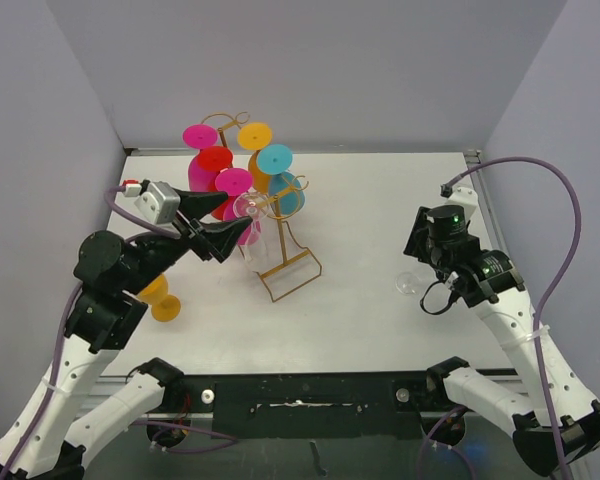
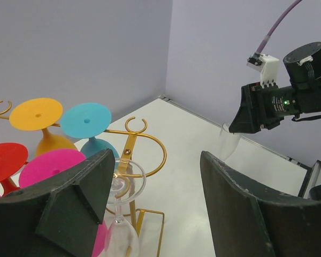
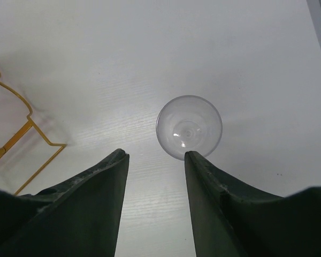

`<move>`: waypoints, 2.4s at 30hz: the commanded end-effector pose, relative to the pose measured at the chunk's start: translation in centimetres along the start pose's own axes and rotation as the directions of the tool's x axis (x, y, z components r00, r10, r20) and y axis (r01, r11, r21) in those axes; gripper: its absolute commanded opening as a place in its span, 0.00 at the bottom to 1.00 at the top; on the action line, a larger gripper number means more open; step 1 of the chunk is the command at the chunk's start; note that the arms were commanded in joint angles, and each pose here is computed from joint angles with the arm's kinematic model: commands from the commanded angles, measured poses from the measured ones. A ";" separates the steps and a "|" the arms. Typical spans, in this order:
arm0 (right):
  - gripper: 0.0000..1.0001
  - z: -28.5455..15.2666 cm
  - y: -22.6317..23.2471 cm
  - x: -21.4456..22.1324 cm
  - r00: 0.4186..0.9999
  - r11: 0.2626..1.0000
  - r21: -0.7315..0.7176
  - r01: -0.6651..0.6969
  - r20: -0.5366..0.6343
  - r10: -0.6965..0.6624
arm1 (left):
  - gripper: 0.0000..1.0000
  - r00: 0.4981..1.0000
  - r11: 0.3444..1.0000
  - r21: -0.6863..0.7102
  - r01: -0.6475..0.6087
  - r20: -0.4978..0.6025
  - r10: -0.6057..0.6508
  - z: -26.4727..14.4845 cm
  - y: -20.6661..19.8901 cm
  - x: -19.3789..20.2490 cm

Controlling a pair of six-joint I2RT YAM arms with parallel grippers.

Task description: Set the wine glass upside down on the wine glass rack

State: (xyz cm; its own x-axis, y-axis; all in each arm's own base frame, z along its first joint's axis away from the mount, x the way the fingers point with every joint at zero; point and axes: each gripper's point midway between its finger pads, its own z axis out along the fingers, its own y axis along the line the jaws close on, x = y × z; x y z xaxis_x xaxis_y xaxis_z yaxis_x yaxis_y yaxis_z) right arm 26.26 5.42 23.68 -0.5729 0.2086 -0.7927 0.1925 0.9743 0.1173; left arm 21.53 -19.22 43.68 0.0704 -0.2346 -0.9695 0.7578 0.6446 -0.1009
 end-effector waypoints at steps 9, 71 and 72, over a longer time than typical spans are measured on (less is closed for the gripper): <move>0.41 2.0 0.4 -1.7 0.998 0.999 0.036 0.032 0.046 -0.034 | 0.64 0.994 0.998 0.068 0.006 0.110 -0.014 0.3 -1.5 -4.0; 0.00 -21.6 1.5 -20.3 0.316 0.566 -0.811 -0.146 0.504 0.804 | 0.63 0.391 0.433 0.245 0.867 0.203 -0.898 22.3 -7.6 -4.4; 0.00 -21.7 1.6 -20.3 0.315 0.556 -0.820 -0.138 0.496 0.809 | 0.63 0.385 0.429 0.233 0.873 0.209 -0.899 22.7 -7.6 -4.2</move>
State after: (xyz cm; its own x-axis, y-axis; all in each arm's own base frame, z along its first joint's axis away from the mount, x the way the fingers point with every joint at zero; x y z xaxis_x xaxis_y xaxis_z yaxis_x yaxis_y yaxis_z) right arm 23.64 5.13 48.23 0.2951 0.7360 -0.6092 -0.3027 0.6768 0.6710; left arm 30.46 -41.34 47.12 -0.5703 -0.7325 -0.3718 0.5095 0.0396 -0.8596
